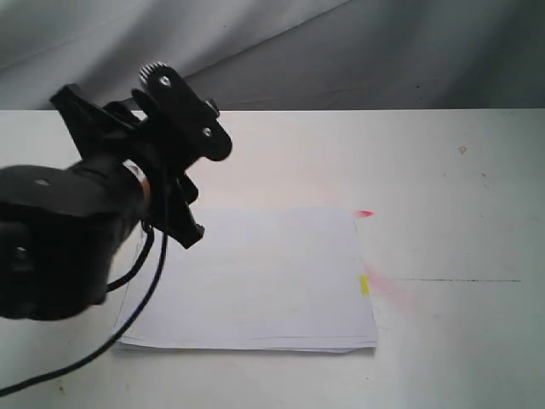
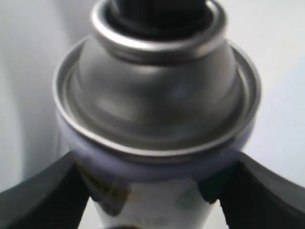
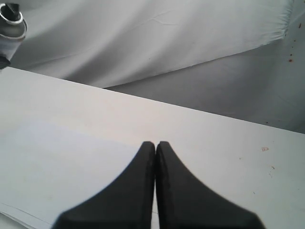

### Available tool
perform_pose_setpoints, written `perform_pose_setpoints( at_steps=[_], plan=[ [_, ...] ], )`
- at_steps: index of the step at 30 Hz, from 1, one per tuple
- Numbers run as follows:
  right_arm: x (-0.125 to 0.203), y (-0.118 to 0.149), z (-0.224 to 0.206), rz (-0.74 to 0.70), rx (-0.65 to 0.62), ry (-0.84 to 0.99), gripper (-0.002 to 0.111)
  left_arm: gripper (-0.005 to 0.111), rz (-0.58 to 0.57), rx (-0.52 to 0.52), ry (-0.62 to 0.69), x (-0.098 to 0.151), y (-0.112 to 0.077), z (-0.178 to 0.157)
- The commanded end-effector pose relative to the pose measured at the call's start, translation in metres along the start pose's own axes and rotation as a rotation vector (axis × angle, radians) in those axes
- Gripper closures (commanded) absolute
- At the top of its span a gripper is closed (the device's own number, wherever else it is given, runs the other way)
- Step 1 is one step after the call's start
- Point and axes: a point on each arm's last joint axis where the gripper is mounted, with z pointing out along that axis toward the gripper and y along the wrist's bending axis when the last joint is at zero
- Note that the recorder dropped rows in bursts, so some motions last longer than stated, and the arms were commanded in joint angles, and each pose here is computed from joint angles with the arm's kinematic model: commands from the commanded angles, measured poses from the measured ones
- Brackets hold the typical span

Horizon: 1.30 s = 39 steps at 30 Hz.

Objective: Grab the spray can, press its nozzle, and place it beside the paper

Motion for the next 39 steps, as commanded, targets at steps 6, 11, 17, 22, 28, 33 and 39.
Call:
perform_pose_setpoints(
  at_steps=[6,11,17,22,28,33,39],
  plan=[
    [0.001,0.000,0.000,0.004,0.006,0.003,0.108,0.107,0.183,-0.097,0.107,0.013,-0.047,0.040],
    [0.001,0.000,0.000,0.004,0.006,0.003,0.108,0.107,0.245,-0.083,0.146,0.022,-0.066,0.053],
    [0.001,0.000,0.000,0.004,0.006,0.003,0.108,0.107,0.272,-0.102,0.156,0.024,-0.069,0.056],
    [0.001,0.000,0.000,0.004,0.006,0.003,0.108,0.107,0.293,-0.145,0.162,0.024,-0.067,0.054],
    [0.001,0.000,0.000,0.004,0.006,0.003,0.108,0.107,0.288,-0.132,0.158,0.024,-0.068,0.054],
    [0.001,0.000,0.000,0.004,0.006,0.003,0.108,0.107,0.286,-0.131,0.160,0.024,-0.068,0.054],
    [0.001,0.000,0.000,0.004,0.006,0.003,0.108,0.107,0.287,-0.130,0.162,0.024,-0.068,0.054]
  ],
)
